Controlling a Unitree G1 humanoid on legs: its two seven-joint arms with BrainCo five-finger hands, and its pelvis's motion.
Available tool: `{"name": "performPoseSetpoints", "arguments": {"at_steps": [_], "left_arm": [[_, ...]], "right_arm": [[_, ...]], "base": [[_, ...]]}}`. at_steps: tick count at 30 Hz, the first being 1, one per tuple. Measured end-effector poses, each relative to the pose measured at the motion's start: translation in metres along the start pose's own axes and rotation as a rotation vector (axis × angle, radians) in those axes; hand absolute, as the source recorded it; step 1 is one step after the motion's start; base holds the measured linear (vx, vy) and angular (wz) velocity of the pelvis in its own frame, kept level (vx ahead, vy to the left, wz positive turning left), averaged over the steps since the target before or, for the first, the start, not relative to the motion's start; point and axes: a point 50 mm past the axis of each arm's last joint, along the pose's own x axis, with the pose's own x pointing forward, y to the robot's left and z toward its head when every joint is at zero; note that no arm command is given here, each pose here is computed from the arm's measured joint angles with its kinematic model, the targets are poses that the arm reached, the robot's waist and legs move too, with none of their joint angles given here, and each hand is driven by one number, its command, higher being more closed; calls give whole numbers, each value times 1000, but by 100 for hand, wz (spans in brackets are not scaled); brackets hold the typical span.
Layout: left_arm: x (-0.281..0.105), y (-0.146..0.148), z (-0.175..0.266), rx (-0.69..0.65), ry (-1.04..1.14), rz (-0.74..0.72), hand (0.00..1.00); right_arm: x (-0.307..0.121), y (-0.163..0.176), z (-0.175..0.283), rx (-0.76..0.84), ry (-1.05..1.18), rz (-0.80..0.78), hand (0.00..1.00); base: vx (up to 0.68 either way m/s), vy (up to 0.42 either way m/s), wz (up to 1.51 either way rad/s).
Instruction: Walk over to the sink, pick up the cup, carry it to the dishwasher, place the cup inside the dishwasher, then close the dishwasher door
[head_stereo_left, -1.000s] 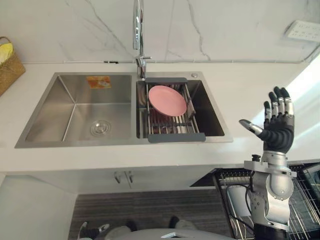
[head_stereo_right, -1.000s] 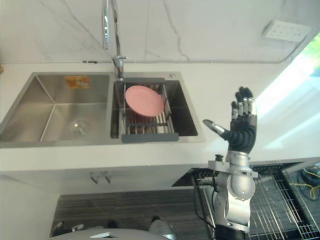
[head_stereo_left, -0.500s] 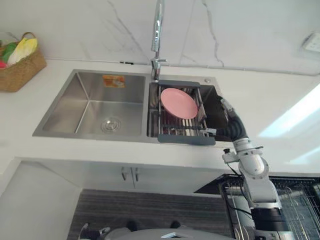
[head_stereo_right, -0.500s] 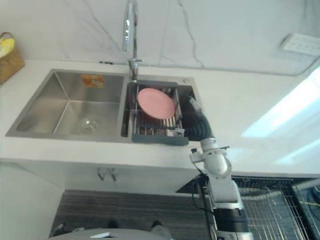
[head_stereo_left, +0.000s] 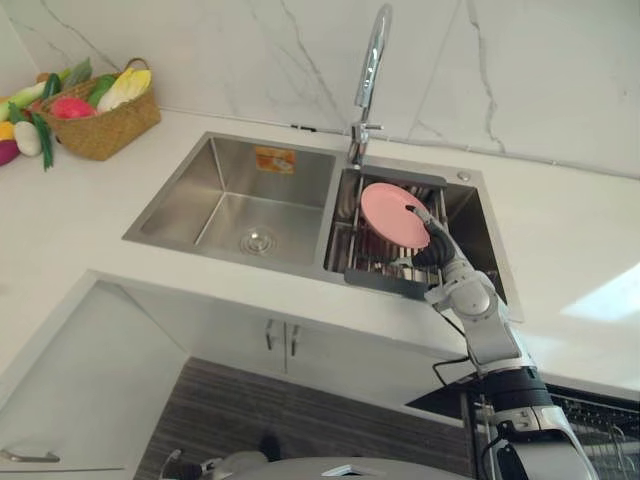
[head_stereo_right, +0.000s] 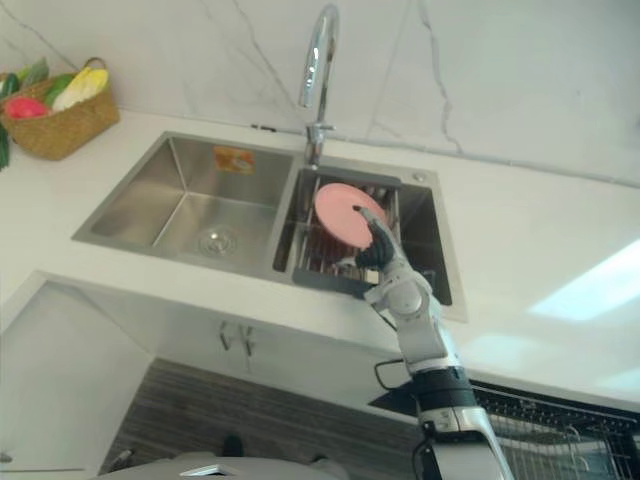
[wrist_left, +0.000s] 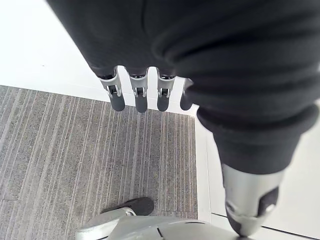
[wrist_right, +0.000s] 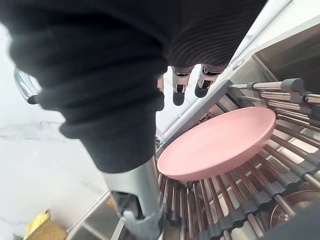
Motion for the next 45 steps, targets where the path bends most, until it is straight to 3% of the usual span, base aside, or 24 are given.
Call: {"name": "performPoseSetpoints", "arguments": {"at_steps": [24, 39, 40, 45], "left_arm": [[-1, 0, 13, 64, -60, -36, 0], [0, 2, 16, 81, -72, -60, 0], [0, 2, 16, 81, -72, -64, 0], [0, 3, 16, 86, -80, -68, 0]], "right_arm": [[37, 17, -40, -194, 292, 59, 0], [51, -5, -40, -243, 311, -35, 0], [53, -5, -39, -252, 309, -31, 100], [55, -6, -35, -267, 294, -30, 100]], "base": [[-9, 4, 4], [6, 6, 7], [17, 14, 7], [19, 10, 8]]}}
